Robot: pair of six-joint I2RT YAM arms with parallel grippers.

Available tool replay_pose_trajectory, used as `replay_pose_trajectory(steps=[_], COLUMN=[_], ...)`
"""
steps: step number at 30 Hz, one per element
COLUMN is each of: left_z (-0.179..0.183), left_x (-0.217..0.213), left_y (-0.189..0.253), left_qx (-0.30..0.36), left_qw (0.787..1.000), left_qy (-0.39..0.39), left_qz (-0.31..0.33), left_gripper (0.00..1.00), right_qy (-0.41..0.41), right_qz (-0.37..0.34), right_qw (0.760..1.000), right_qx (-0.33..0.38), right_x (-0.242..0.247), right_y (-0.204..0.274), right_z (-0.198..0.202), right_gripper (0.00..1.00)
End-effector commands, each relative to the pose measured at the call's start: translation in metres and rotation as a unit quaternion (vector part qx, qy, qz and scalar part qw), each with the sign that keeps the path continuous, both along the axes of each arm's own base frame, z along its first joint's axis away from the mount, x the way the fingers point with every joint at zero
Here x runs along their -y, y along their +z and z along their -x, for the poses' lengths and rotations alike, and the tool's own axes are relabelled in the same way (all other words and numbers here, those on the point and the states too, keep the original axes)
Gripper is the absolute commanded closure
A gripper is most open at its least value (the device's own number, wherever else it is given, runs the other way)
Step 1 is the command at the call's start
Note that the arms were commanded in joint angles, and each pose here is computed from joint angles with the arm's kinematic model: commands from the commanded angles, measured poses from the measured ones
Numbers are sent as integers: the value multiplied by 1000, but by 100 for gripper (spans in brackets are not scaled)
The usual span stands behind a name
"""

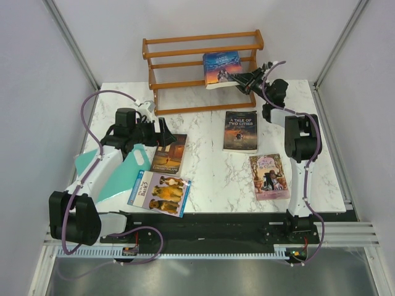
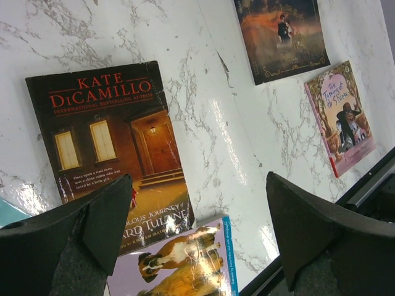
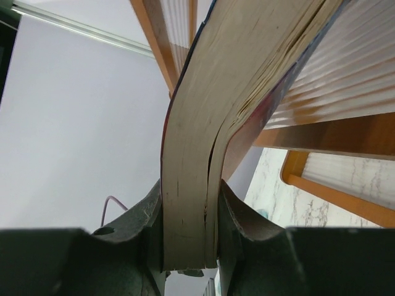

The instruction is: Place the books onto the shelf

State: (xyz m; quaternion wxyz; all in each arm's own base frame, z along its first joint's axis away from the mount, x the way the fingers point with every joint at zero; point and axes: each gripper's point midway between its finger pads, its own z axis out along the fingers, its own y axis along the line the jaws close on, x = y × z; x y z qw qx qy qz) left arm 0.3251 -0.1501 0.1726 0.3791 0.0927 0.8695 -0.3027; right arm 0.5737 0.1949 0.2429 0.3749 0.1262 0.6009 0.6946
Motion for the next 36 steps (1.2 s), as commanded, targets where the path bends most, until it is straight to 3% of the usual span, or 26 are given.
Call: replay_pose_trajectory(steps=[1, 7, 14, 19, 20, 23, 36], left_z=[-2, 0, 2, 3, 3, 5, 7], left_x=[1, 3, 3, 6, 6, 9, 11], left_y=[-1, -2, -1, -1, -2, -3, -5], left_qx=[14, 10, 11, 8, 7, 3, -1], left_qw=[1000, 1000, 1000, 999, 999, 999, 999], left_qy=[-21, -26, -28, -33, -33, -36, -42], left_qz=[-8, -4, -3, 5, 7, 15, 23], left_gripper=[5, 5, 5, 6, 6, 6, 7], right_qy=[-20, -55, -106, -105, -107, -113, -107], right_qz=[28, 70, 75, 66, 66, 72, 93], right_qw=[993, 995, 991, 992, 992, 991, 989], right_qx=[109, 42, 4, 0, 5, -4, -31], right_x=[-2, 3, 14, 16, 16, 18, 22], right_y=[64, 30, 14, 10, 15, 7, -25], right_z=[-4, -30, -44, -34, -30, -21, 43], right_gripper=[100, 86, 47, 25, 16, 5, 2])
